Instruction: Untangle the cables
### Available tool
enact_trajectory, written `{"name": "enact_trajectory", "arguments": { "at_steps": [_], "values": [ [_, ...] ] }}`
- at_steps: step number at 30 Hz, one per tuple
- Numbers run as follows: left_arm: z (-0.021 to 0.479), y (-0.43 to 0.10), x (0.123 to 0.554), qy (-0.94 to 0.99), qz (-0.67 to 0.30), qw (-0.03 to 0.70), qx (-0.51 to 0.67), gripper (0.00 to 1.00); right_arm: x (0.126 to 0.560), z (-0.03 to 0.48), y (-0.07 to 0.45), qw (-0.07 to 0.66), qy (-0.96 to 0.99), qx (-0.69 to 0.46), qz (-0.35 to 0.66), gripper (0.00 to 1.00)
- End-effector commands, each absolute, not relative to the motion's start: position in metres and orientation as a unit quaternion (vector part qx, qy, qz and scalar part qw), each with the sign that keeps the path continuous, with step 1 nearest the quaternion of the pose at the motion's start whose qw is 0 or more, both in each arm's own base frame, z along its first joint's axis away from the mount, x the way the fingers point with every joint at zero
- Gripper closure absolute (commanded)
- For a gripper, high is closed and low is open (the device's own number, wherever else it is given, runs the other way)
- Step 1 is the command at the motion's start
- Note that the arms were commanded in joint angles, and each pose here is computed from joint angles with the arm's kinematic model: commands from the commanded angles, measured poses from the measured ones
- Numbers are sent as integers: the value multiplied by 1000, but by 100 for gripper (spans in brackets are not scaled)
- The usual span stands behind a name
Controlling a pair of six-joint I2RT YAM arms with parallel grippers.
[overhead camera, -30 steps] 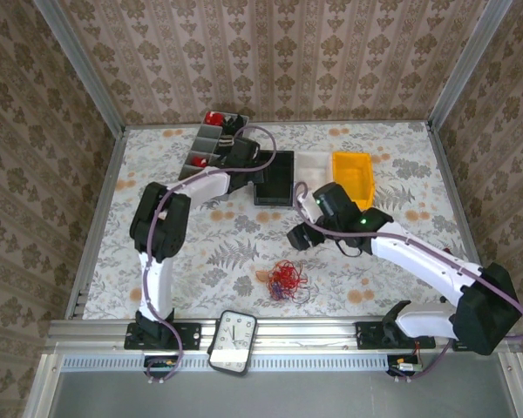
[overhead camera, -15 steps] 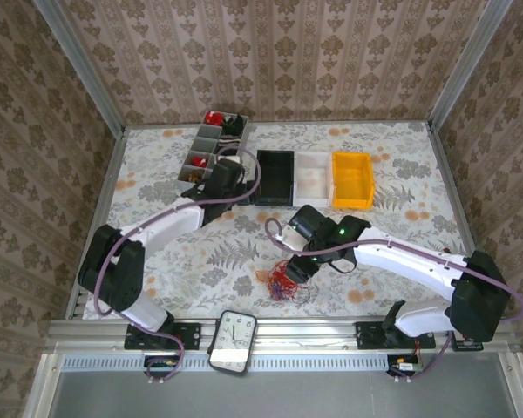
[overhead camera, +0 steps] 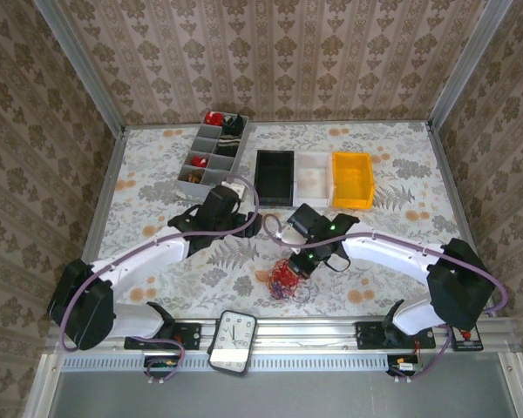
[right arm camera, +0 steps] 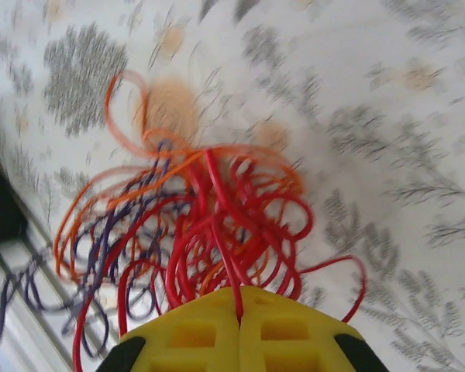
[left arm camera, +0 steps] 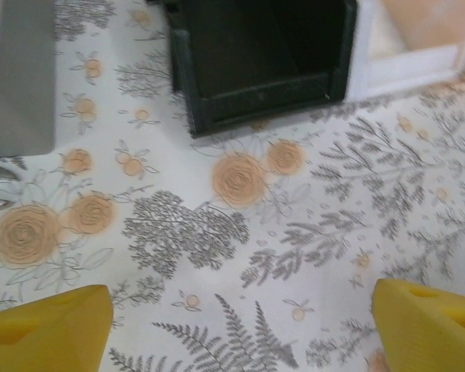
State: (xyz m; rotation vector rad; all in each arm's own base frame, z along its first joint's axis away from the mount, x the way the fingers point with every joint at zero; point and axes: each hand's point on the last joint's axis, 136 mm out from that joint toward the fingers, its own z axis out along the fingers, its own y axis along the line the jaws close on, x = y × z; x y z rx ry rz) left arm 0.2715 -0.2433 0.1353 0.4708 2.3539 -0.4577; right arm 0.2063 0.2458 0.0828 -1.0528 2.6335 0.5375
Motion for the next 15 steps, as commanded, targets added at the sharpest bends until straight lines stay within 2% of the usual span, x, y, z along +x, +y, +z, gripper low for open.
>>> {"name": "enact_trajectory", "arguments": {
  "at_steps": [1,7,13,15],
  "values": [
    [134,-261,251,890,-200,328,244,10,244,90,241,166,920,-282,214,100],
    [131,-304,245,864,-233,304,326,7,284,92,224,160,937,-186,249,100],
    [108,-352,239,845,-255,241,403,6,302,98,223,171,937,-141,269,100],
    [96,-362,235,840,-262,211,425,9,305,98,220,173,939,-126,271,100]
  ]
}}
